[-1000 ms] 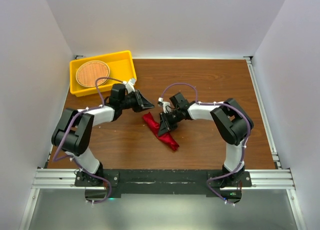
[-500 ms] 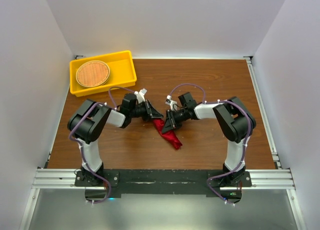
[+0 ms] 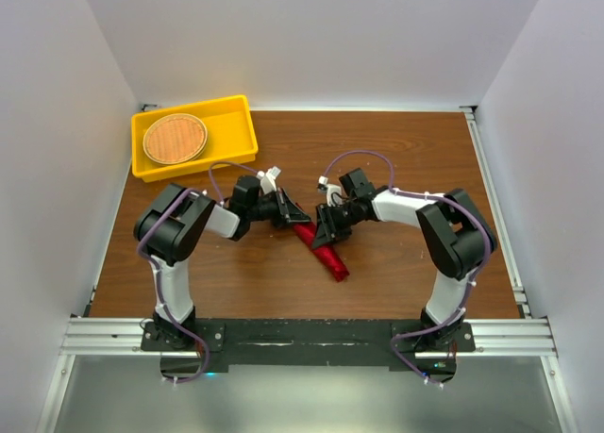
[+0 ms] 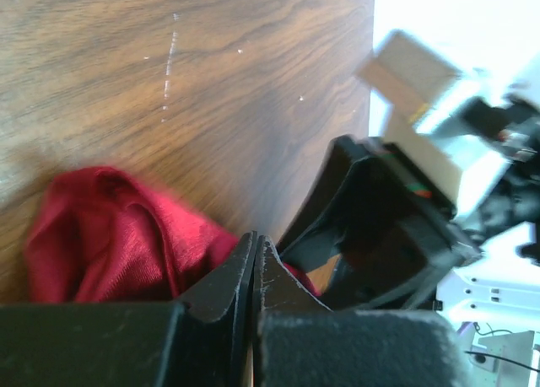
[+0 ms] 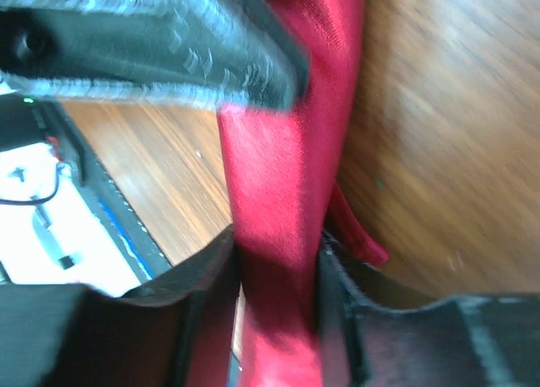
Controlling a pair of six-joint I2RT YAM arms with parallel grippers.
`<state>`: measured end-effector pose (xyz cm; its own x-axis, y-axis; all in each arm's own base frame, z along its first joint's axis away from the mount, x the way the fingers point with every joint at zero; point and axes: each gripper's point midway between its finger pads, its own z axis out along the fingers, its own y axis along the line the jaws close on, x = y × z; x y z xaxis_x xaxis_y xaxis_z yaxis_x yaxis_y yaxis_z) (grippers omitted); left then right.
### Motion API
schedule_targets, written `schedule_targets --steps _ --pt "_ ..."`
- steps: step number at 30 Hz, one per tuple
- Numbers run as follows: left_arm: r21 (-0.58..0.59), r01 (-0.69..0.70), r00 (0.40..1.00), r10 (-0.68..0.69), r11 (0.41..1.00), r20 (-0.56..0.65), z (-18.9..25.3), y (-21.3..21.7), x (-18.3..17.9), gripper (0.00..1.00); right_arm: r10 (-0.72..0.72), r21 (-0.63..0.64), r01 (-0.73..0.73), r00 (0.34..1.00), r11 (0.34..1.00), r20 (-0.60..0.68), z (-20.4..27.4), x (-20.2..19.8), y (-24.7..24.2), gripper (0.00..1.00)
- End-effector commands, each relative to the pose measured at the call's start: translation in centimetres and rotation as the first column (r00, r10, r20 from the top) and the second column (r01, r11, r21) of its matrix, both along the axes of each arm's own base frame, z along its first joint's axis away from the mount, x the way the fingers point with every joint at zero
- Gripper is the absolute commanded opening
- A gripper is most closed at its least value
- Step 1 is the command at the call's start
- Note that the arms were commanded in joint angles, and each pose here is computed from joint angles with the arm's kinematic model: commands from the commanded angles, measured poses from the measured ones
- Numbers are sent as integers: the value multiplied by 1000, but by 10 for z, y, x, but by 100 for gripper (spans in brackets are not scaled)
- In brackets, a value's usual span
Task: Fold the napkin, place the utensils inside, and roll it up
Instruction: Roll the napkin with the utensil
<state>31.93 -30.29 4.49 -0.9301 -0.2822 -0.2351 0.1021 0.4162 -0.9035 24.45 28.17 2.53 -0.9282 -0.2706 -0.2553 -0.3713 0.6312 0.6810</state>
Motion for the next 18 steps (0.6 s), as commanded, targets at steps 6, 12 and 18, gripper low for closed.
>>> schedule_targets --steps 6,12,18 --pt "141 -47 999 51 989 -19 -40 15 9 1 -7 -196 7 1000 981 -1 11 -32 -47 48" --pt "144 -42 999 46 989 -23 -40 14 12 1 -56 -276 50 998 960 -14 11 -57 -66 52" --pt "151 -31 999 35 988 -27 -41 13 12 1 -111 -362 110 994 926 18 21 -57 -77 45"
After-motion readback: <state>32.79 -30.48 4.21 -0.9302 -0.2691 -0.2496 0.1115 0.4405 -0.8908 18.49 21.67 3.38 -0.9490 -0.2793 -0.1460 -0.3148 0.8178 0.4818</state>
